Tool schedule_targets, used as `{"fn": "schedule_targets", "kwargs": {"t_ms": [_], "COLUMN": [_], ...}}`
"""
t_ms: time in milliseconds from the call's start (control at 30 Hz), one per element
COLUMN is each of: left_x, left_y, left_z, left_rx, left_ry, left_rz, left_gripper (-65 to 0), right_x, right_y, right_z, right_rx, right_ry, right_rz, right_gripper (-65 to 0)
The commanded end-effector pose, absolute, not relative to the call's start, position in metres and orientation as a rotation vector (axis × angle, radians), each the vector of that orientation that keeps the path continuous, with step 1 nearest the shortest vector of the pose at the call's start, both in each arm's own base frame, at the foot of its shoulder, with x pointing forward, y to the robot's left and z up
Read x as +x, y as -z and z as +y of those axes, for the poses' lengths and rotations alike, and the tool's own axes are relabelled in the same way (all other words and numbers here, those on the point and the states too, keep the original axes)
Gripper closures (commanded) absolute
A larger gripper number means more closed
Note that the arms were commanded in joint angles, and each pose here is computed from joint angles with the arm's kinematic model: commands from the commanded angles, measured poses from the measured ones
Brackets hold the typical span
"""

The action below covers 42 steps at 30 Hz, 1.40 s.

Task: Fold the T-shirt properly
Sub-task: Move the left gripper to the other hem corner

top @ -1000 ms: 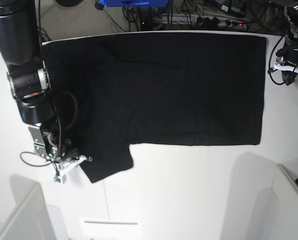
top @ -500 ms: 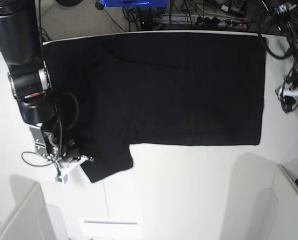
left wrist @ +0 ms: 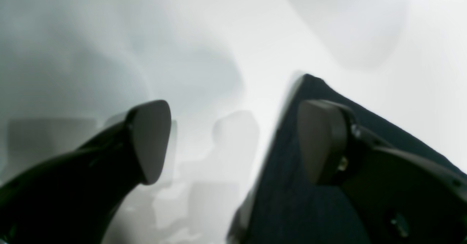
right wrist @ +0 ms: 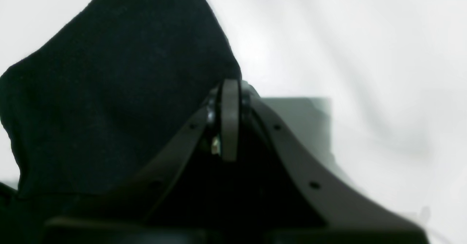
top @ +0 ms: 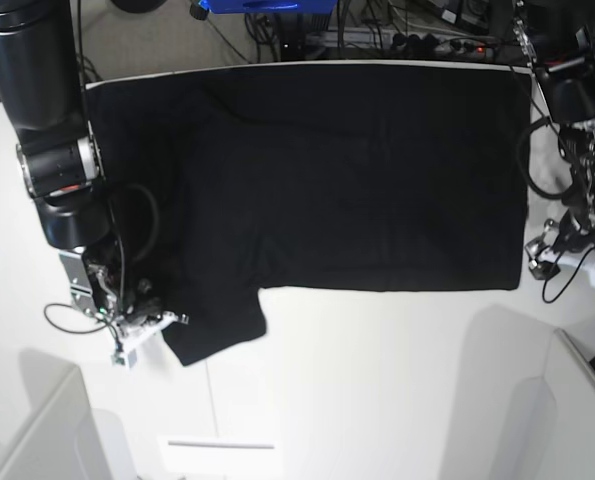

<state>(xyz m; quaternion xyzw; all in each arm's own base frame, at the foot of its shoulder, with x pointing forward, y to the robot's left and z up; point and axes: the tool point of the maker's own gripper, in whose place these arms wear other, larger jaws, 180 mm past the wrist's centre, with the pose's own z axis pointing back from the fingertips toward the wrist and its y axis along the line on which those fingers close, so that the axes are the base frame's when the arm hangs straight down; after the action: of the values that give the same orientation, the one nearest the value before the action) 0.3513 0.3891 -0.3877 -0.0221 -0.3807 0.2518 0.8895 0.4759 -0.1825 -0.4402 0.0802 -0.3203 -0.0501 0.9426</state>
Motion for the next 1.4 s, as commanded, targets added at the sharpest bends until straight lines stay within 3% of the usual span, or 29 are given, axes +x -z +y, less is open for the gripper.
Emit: {"fn": "schedule_targets", "kwargs": {"t_ms": [0, 567, 600, 667, 900, 1167, 1367], "left_x": [0.368, 0.417, 0.417, 0.416, 0.411, 0.404, 0.4], "left_y": [0.369, 0.403, 0.403, 0.404, 0.409, 0.409, 0.38], "left_z": [0.399, 0.354, 0.354, 0.354, 0.354, 0.345, 0.344], "left_rx": [-0.033, -0.039, -0.039, -0.038, -0.036, -0.044, -0.061], "left_ry": [-0.509, -0.366, -0.366, -0.367, -0.369, -0.33, -0.323], "left_rz": [-0.836, -0.647, -0.647, -0.644, -0.629, -0.652, -0.775], "left_gripper": [-52.5, -51.8, -50.5, -42.0, -2.1, 0.0, 0.0], "right_x": [0.48, 0.481, 0.481, 0.481, 0.482, 0.481, 0.483], "right_y": [0.434, 0.431, 0.431, 0.431, 0.431, 0.429, 0.41], "right_z": [-0.185, -0.19, -0.19, -0.19, -0.19, -0.201, -0.204], "right_rx": [0.157, 0.151, 0.151, 0.151, 0.151, 0.139, 0.192], "right_ry": [0.097, 0.101, 0.101, 0.101, 0.101, 0.108, 0.122], "right_rz": [-0.642, -0.647, -0.647, -0.647, -0.65, -0.657, -0.737], "right_gripper": [0.0, 0.0, 0.0, 0.0, 0.0, 0.0, 0.0]}}
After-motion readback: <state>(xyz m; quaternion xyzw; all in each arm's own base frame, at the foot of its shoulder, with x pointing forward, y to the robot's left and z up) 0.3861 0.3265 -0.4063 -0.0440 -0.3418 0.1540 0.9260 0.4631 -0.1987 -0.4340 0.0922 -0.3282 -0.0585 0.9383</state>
